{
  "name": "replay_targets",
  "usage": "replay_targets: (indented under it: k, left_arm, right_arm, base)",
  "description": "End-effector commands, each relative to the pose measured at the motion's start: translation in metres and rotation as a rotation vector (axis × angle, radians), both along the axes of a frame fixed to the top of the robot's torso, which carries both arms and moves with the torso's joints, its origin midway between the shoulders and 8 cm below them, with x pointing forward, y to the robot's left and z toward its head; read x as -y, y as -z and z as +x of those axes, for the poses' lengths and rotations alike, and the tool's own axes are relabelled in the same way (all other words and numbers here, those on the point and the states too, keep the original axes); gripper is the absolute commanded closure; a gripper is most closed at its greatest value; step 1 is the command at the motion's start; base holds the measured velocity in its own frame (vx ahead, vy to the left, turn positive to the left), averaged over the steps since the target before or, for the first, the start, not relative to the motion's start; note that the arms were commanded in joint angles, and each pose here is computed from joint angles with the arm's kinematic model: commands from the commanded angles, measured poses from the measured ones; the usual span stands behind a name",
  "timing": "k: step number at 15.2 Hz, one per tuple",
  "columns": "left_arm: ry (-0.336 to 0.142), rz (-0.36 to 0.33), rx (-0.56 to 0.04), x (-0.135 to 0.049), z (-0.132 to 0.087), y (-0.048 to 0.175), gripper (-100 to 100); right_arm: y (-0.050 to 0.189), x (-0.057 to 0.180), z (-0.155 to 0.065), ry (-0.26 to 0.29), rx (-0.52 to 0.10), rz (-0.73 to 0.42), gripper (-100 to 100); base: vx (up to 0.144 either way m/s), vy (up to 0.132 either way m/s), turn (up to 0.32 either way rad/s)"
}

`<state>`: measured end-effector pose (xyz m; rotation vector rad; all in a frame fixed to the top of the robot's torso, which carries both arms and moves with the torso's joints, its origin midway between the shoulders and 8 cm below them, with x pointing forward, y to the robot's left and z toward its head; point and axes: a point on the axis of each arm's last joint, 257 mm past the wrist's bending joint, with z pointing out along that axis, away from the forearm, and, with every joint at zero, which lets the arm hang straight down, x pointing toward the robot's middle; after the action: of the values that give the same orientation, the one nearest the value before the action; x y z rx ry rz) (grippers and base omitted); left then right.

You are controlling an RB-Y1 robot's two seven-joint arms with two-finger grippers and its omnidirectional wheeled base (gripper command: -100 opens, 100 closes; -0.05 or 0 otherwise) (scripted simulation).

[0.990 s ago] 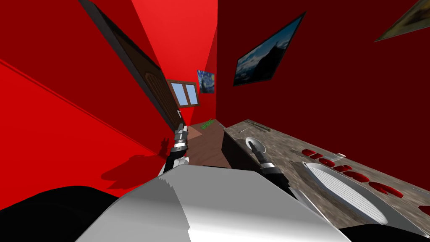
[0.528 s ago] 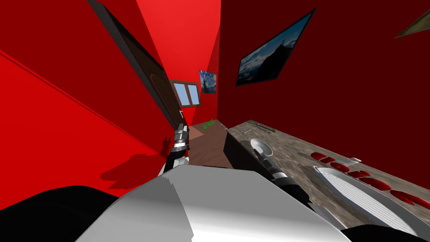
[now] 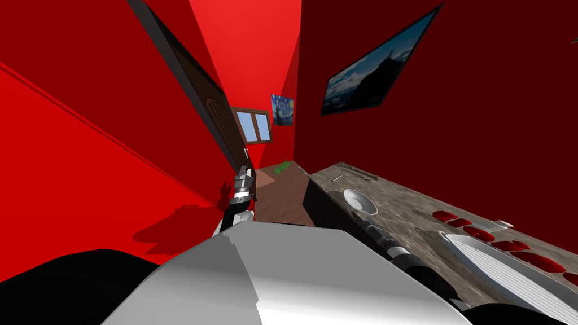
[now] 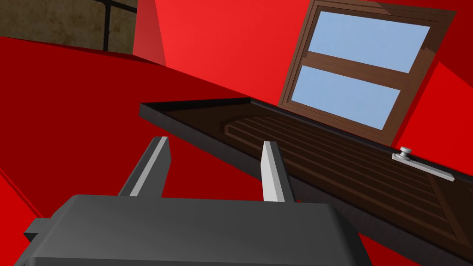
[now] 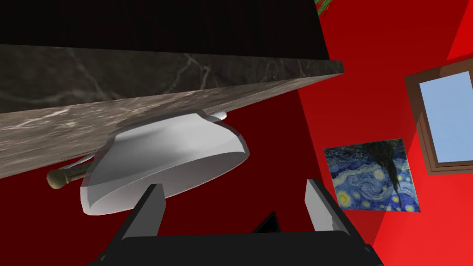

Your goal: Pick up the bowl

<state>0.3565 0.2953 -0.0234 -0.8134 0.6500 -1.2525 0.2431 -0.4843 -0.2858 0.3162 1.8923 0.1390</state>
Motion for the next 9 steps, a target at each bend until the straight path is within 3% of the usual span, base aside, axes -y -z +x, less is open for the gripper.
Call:
replay_targets:
  k: [1, 2, 3, 4, 5, 6, 7, 8, 9]
  left_arm:
    - [0.000, 0.000, 0.000, 0.000, 0.000, 0.000, 0]
    - [0.000, 0.000, 0.000, 0.000, 0.000, 0.000, 0]
    - [0.000, 0.000, 0.000, 0.000, 0.000, 0.000, 0]
    - [0.000, 0.000, 0.000, 0.000, 0.000, 0.000, 0]
    - [0.000, 0.000, 0.000, 0.000, 0.000, 0.000, 0]
    - [0.000, 0.000, 0.000, 0.000, 0.000, 0.000, 0]
    - [0.000, 0.000, 0.000, 0.000, 0.000, 0.000, 0]
    - [0.000, 0.000, 0.000, 0.000, 0.000, 0.000, 0]
    - [0.000, 0.000, 0.000, 0.000, 0.000, 0.000, 0]
  right_arm:
    - [0.011, 0.027, -0.024, 0.004, -0.084, -0.085, -100]
    - [0.011, 0.027, -0.024, 0.004, -0.084, -0.085, -100]
    - [0.017, 0.048, -0.042, 0.005, -0.146, -0.146, -100]
    - [0.017, 0.048, -0.042, 0.005, -0.146, -0.146, -100]
    - [0.022, 0.069, -0.061, 0.008, -0.207, -0.204, -100]
    - [0.022, 0.069, -0.060, 0.005, -0.208, -0.206, -100]
    - [0.024, 0.089, -0.078, 0.002, -0.268, -0.264, -100]
    - [0.024, 0.089, -0.078, 0.002, -0.268, -0.264, -100]
    - [0.026, 0.108, -0.097, 0.003, -0.325, -0.316, -100]
  base:
    - [0.041, 0.093, 0.061]
    - [0.045, 0.088, 0.047]
    - [0.068, 0.092, 0.055]
    - [0.068, 0.097, 0.040]
    - [0.057, 0.103, 0.053]
    - [0.057, 0.090, 0.041]
    - [0.071, 0.086, 0.060]
    - [0.073, 0.078, 0.050]
    - [0.081, 0.085, 0.068]
